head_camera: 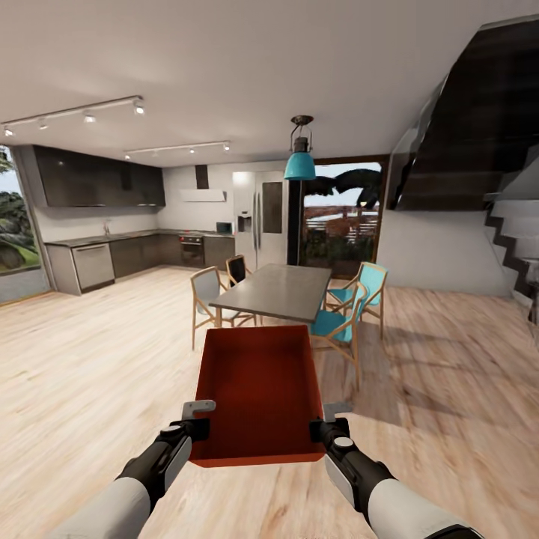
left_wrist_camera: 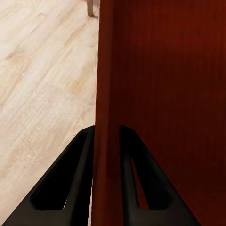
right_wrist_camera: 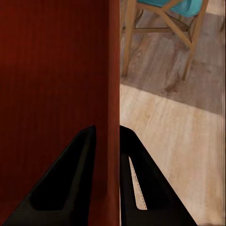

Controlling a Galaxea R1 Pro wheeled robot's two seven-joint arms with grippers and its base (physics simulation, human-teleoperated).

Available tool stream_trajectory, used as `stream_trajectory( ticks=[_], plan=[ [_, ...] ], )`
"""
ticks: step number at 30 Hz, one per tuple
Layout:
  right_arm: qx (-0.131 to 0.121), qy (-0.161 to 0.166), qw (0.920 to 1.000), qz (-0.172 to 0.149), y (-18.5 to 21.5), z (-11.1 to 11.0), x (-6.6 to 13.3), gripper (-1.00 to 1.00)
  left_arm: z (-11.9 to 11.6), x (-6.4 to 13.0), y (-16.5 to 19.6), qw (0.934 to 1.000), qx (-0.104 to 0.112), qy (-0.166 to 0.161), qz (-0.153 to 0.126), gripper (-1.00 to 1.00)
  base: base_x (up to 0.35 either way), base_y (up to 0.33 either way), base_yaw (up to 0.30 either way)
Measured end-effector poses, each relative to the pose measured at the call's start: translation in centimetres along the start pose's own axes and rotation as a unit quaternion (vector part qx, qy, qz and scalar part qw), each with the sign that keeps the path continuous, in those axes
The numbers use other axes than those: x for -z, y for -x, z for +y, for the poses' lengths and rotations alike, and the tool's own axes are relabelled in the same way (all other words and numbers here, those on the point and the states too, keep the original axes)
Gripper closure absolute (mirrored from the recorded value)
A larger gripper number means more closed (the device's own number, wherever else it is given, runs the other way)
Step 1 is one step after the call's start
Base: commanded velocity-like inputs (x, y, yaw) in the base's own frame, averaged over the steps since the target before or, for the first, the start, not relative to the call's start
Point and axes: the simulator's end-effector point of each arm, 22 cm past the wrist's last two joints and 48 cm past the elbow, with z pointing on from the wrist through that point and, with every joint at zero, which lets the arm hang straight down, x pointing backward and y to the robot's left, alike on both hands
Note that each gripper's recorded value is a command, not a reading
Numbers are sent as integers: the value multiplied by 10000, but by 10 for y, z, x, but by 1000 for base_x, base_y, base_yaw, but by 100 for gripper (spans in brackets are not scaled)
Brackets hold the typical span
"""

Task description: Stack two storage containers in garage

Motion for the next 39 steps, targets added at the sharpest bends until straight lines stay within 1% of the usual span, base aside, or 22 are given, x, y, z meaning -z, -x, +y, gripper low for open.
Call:
stream_trajectory(
  ticks=[39],
  plan=[
    [12,5,10000,36,-3,0,0,100,0,0,-3,10000,6,2,33,100,0,0,-282]
  ],
)
